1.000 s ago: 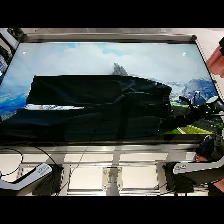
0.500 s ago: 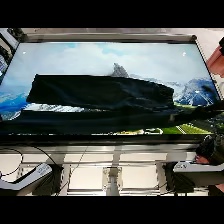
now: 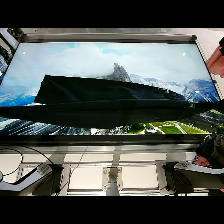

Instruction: Fold the clothes and pants, and hang the long-sleeved shirts on hangers.

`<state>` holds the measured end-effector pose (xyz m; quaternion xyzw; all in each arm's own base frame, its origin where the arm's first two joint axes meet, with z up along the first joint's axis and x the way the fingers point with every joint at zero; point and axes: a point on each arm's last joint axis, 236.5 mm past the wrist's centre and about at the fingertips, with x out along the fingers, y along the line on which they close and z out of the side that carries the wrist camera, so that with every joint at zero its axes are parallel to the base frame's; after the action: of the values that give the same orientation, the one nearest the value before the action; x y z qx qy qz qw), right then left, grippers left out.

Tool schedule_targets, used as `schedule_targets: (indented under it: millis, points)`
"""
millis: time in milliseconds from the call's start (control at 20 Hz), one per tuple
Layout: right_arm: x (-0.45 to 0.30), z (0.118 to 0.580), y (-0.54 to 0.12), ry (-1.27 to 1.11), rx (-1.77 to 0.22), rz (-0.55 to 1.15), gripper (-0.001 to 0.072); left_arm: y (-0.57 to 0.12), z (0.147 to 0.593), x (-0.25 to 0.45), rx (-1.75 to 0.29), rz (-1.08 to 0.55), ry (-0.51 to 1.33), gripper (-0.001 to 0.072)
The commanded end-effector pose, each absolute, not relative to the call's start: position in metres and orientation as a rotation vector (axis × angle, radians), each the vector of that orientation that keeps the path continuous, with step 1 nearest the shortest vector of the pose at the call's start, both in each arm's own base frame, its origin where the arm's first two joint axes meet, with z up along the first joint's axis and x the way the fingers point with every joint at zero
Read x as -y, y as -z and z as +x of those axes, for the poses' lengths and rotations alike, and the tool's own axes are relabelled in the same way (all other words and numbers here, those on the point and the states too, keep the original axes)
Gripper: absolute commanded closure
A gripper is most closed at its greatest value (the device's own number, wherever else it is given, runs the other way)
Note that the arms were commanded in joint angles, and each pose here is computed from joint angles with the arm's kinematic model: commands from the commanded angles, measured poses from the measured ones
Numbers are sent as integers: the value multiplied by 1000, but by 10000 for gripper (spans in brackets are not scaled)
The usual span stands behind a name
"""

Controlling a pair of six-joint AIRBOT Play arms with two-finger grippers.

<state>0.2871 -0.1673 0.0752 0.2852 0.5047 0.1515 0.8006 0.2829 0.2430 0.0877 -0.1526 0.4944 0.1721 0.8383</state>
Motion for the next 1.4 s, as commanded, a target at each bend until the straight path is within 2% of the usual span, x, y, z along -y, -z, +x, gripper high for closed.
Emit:
schedule_targets:
  millis: [0, 350, 450, 550, 750, 1000, 1200, 1350]
  points:
    - [190, 270, -56, -163, -1181, 639, 701, -94, 283, -234, -1048, -316, -332, 685]
    - [205, 210, -7, 107, -1483, 774, 702, -62, 274, -196, -1285, -222, -193, 685]
    - [205, 213, -10, 103, -1473, 778, 701, -62, 283, -181, -1301, -147, -122, 685]
    - [201, 230, -20, 45, -1402, 780, 702, -77, 314, -173, -1201, -116, -104, 685]
    - [202, 273, -23, 7, -1316, 730, 702, -119, 388, -188, -920, -199, -252, 685]
    - [223, 355, -26, 98, -1045, 810, 701, -102, 463, -170, -892, -284, -230, 684]
    - [223, 394, -11, 139, -993, 783, 700, -82, 516, -153, -839, -330, -220, 684]
    - [224, 422, 2, 186, -952, 779, 699, -69, 540, -151, -786, -390, -241, 684]
